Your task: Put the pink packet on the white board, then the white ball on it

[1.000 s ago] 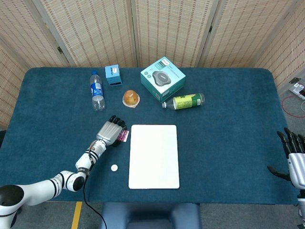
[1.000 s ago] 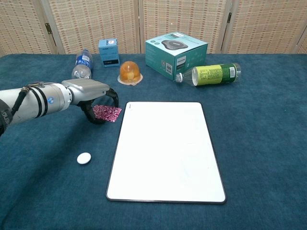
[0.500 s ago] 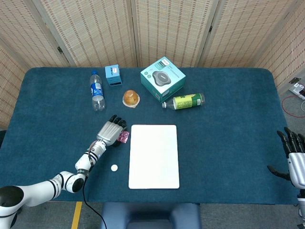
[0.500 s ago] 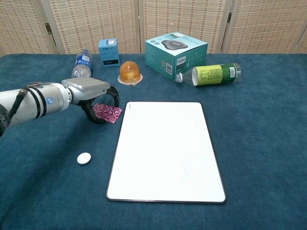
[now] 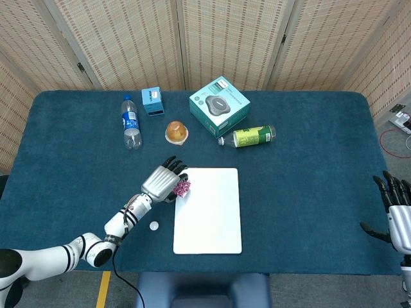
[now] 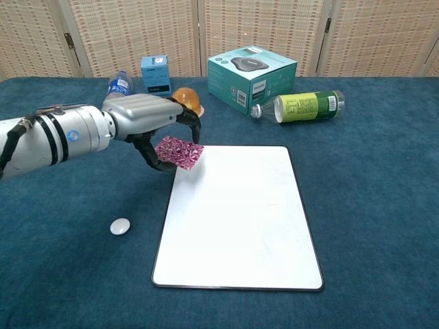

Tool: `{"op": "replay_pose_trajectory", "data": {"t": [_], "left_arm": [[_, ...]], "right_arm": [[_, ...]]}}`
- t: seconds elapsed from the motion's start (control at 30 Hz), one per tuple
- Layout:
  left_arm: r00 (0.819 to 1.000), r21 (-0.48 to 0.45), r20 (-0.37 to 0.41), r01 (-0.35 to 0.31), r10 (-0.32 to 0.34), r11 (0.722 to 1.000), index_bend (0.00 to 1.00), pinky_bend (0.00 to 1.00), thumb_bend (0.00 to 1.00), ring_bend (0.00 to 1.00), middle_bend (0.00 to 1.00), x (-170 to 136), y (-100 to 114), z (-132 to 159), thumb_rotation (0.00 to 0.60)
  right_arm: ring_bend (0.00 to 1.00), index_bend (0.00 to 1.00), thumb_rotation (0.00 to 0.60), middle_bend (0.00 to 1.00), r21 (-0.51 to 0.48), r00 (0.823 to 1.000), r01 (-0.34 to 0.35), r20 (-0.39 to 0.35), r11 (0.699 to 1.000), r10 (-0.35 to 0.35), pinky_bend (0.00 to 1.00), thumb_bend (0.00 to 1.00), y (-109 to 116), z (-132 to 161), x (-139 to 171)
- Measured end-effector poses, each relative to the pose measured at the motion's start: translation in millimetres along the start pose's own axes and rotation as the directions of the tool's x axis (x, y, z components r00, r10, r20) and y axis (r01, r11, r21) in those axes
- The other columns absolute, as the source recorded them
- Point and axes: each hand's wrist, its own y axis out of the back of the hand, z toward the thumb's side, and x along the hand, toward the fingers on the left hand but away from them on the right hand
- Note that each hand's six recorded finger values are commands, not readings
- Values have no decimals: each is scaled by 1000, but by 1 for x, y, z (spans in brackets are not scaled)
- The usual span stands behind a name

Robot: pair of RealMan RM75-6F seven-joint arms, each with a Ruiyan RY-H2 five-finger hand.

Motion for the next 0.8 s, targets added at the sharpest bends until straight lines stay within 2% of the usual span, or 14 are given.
{"op": "replay_pose_trajectory", "data": {"t": [0.23, 0.63, 0.7, 0.8], "left_arm": [[995, 46, 101, 3, -8, 999, 418, 0, 362, 120, 196, -3, -3, 36, 600], [985, 89, 159, 48, -62, 995, 410, 0, 361, 112, 196, -10, -21, 63, 600], [984, 84, 166, 53, -66, 995, 374, 0, 361, 107, 196, -12, -22, 67, 600], [983, 79, 173, 53, -66, 995, 255, 0, 355, 99, 193, -14, -23, 73, 600]], "right_arm": [[0, 3, 600, 16, 0, 1000, 0, 6, 1000, 0, 0, 135, 0, -2, 1], [0, 9, 600, 16, -8, 1000, -1, 11, 1000, 1, 0, 136, -3, -6, 1], [0, 9, 600, 16, -9, 1000, 0, 10, 1000, 0, 0, 136, -3, -6, 1], [0, 9, 600, 16, -10, 1000, 1, 9, 1000, 0, 0, 136, -3, -6, 1]]}}
